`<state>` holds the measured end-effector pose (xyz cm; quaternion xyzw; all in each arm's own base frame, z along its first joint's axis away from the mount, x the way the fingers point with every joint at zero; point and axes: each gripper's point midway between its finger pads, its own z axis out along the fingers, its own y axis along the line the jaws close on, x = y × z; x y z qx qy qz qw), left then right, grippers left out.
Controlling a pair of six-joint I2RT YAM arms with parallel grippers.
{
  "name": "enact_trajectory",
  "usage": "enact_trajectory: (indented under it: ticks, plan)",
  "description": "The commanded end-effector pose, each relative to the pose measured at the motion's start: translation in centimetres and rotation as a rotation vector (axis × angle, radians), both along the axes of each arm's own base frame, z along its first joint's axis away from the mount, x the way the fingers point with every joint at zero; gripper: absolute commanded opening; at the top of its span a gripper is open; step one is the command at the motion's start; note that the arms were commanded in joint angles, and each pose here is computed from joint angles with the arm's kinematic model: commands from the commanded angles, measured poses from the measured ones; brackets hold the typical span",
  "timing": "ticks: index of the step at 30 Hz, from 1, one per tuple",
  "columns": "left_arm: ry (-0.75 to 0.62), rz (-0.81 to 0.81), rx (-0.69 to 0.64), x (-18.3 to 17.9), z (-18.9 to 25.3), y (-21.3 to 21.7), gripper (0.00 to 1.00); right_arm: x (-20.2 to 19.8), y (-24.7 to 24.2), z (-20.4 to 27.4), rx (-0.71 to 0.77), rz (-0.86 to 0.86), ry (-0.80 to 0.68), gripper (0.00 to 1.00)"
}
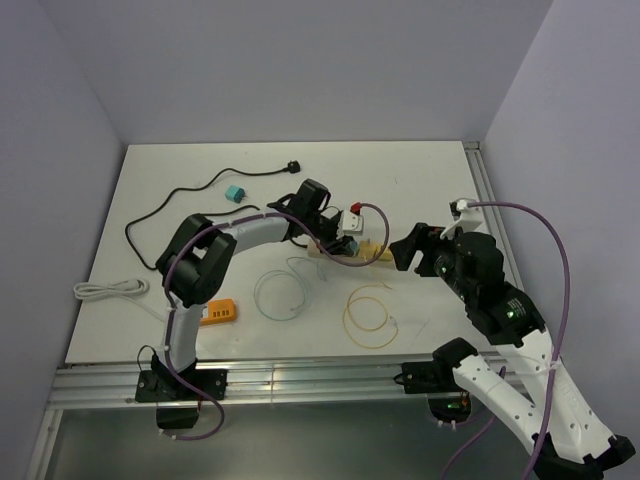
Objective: Insert the plug
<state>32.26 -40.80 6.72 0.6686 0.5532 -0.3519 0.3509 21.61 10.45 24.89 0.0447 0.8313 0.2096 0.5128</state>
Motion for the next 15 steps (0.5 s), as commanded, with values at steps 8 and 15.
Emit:
enact_trajectory:
  ticks: [8,15]
  plan:
    - [0.286,0.11,0.39,-4.4,-11.4,7.4,0.0,0.5,0.6,0.9,0.018,0.021,-0.026,0.84]
    - [0.368,0.134,0.418,-5.6,-13.6,7.5,0.0,0.1,0.3,1.0,0.024,0.014,-0.029,0.85]
